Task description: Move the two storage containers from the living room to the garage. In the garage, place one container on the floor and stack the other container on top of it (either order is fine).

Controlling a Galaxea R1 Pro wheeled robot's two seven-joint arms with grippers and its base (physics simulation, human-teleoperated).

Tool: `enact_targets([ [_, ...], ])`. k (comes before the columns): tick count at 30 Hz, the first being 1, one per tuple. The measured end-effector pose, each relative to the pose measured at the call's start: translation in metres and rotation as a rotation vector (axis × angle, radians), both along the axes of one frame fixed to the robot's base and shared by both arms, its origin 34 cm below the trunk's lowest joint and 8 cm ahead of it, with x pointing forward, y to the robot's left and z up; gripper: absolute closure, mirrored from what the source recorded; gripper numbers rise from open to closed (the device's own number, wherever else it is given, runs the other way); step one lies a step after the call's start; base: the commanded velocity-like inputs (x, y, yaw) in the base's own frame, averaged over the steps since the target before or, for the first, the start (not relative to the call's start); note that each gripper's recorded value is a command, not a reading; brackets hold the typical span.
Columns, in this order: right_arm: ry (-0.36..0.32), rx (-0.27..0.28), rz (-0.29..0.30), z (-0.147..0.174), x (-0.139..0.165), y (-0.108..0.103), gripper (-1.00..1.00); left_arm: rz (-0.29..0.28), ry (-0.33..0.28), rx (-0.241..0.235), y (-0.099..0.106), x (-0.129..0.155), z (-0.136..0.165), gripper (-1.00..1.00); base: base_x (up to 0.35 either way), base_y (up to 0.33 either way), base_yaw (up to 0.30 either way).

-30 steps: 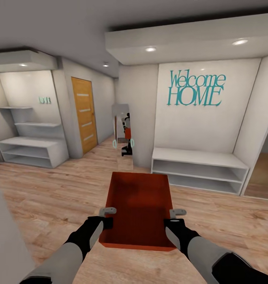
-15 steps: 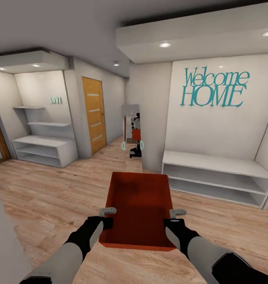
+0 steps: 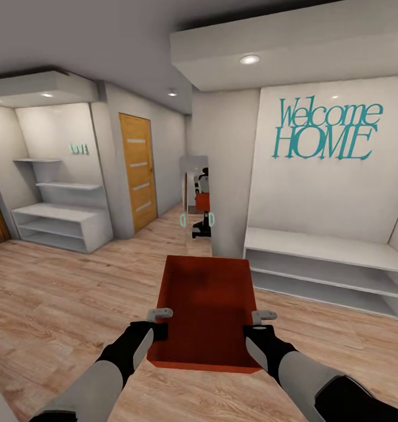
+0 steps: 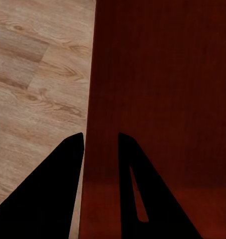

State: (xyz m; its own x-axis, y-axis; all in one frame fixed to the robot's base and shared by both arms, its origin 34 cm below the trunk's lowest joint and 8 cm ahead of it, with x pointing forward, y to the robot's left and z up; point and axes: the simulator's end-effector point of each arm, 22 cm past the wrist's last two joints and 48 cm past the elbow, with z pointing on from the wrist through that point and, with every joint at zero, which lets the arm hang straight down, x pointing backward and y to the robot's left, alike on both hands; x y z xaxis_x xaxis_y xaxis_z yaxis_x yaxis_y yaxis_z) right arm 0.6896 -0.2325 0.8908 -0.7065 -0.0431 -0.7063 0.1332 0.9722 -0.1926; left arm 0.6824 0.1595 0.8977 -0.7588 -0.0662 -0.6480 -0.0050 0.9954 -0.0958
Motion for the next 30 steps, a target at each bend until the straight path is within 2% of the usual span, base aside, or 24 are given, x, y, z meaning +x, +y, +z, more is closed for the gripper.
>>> enact_targets([
  [18, 0.009, 0.000, -0.003, -0.0032, -0.0028, -0.0007, 1.00, -0.002, 0.009, -0.001, -0.0006, -0.0024, -0.0033, 1.00, 0.322, 0.000, 0.000],
  [30, 0.008, 0.001, -0.003, -0.0034, -0.0028, -0.0006, 1.00, -0.001, 0.009, 0.000, -0.0005, -0.0025, -0.0033, 1.00, 0.322, 0.000, 0.232],
])
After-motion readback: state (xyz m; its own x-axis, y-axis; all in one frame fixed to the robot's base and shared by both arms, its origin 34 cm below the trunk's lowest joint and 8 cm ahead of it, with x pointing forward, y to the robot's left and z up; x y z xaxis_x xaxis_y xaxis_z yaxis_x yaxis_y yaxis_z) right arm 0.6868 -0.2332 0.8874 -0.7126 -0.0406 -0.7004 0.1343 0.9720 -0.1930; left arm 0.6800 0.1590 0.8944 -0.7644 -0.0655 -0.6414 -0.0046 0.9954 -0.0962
